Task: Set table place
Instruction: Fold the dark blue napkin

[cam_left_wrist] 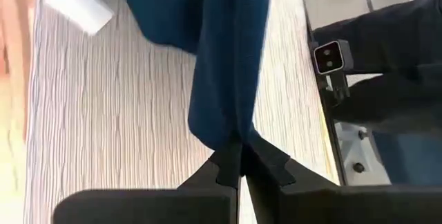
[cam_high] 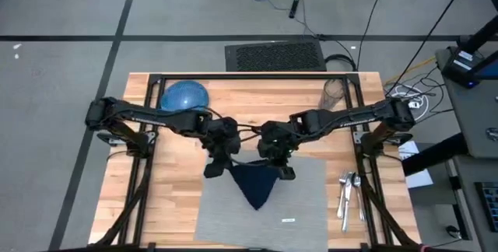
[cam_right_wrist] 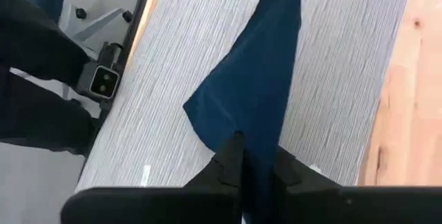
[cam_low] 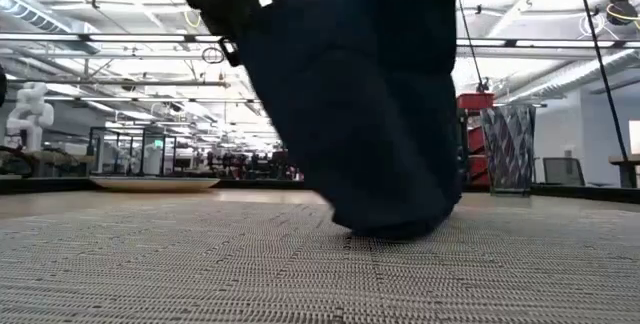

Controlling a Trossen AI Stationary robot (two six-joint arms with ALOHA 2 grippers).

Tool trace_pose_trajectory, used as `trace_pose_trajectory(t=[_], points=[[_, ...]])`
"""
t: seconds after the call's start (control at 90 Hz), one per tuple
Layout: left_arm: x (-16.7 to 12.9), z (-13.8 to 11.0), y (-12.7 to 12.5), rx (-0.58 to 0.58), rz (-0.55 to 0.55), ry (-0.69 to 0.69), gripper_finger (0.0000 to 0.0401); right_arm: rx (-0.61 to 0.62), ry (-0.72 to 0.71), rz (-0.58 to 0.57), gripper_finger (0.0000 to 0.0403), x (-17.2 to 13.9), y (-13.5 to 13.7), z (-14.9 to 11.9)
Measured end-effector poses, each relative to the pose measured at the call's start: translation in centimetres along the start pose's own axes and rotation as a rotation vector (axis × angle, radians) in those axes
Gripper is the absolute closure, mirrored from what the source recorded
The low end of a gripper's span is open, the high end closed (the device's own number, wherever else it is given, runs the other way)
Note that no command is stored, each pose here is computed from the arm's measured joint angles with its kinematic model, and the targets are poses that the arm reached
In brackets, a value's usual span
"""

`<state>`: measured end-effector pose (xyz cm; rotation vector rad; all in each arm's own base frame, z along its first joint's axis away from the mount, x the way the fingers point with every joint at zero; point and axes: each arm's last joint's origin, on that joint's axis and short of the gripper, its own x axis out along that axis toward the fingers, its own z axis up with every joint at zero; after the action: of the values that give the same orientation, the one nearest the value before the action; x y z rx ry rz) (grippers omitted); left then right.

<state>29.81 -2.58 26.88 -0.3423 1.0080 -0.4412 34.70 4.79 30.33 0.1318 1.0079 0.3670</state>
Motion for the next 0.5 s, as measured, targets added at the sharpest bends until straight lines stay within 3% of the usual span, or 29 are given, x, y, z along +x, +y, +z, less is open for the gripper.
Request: trace_pose_trajectory(t=[0.089,0.389,0.5], points=[[-1.2,-0.3,-0.6,-0.034,0.021,-0.010,0.0401,0.085,0.052,-0.007,0.0403,0.3,-0.5,-0.6],[-3.8,-1.3,-1.3,-0.032,0.106,-0.030,0.0401,0.098,0.038,-0.069,0.0403,-0.5,-3.0,-0.6],[-3.8,-1.2,-0.7,-0.029,0.201,-0.042,0.0401,0.103,0.041,-0.082,0.0403,-0.5,-4.0,-0.6]])
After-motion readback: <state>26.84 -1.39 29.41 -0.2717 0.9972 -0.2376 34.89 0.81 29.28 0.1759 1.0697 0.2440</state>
